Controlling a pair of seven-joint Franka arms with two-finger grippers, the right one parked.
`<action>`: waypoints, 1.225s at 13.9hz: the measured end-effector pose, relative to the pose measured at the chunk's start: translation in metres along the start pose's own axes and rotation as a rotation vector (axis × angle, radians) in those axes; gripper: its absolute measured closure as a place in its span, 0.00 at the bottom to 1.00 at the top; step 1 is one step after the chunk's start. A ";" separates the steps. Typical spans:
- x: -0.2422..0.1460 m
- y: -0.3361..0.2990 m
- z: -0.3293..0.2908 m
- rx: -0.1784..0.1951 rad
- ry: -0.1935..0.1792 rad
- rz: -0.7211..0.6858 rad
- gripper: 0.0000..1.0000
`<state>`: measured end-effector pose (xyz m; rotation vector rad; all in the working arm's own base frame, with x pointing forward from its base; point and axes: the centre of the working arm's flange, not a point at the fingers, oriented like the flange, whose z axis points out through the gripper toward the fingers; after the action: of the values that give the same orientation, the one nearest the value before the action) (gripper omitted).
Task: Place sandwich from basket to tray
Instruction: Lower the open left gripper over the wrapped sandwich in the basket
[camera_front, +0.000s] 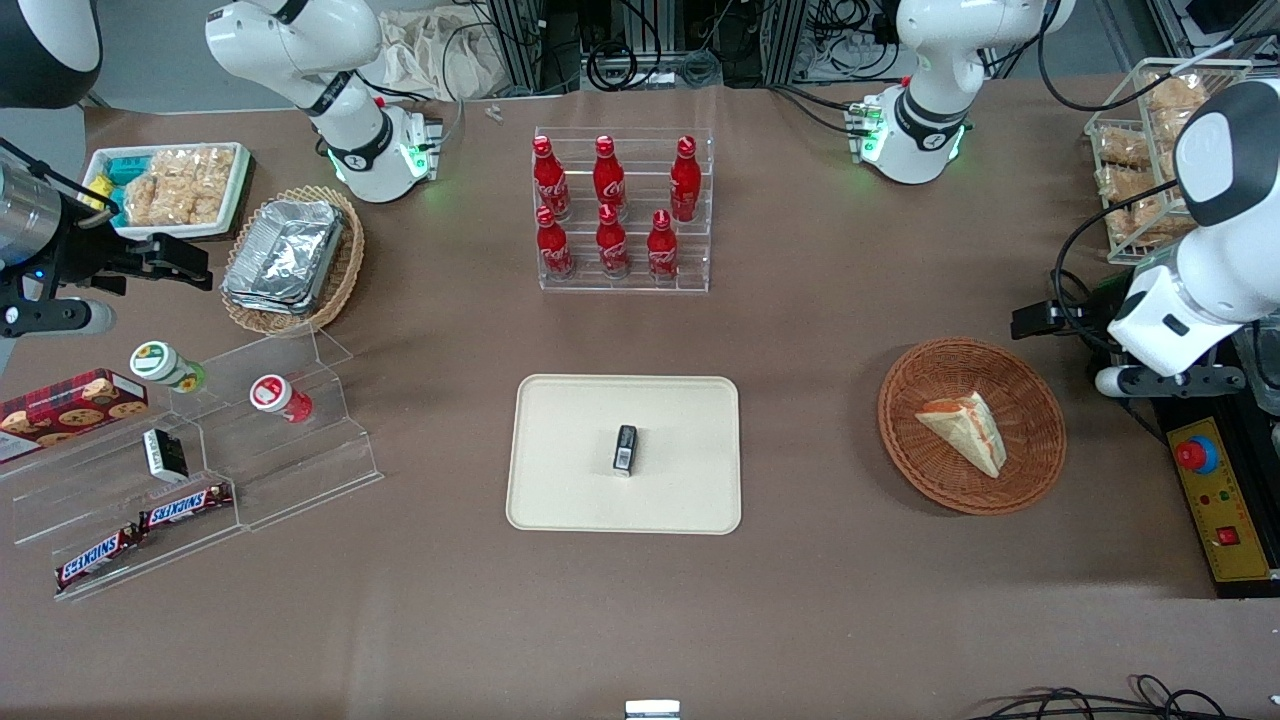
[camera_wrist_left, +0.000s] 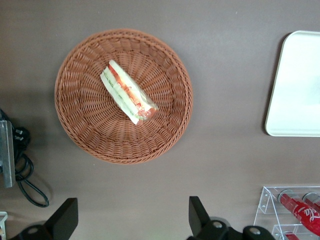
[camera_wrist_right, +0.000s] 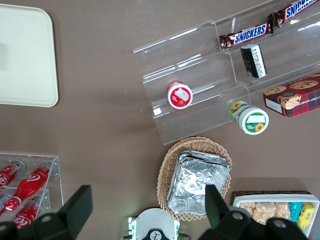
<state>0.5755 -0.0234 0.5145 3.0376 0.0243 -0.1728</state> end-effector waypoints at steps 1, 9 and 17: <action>0.000 0.000 -0.003 0.000 0.003 0.001 0.00; 0.008 -0.008 0.034 0.001 -0.011 -0.040 0.00; 0.006 -0.046 0.130 0.009 0.090 -0.222 0.00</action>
<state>0.5661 0.0097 0.3807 3.0425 0.3696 -0.0517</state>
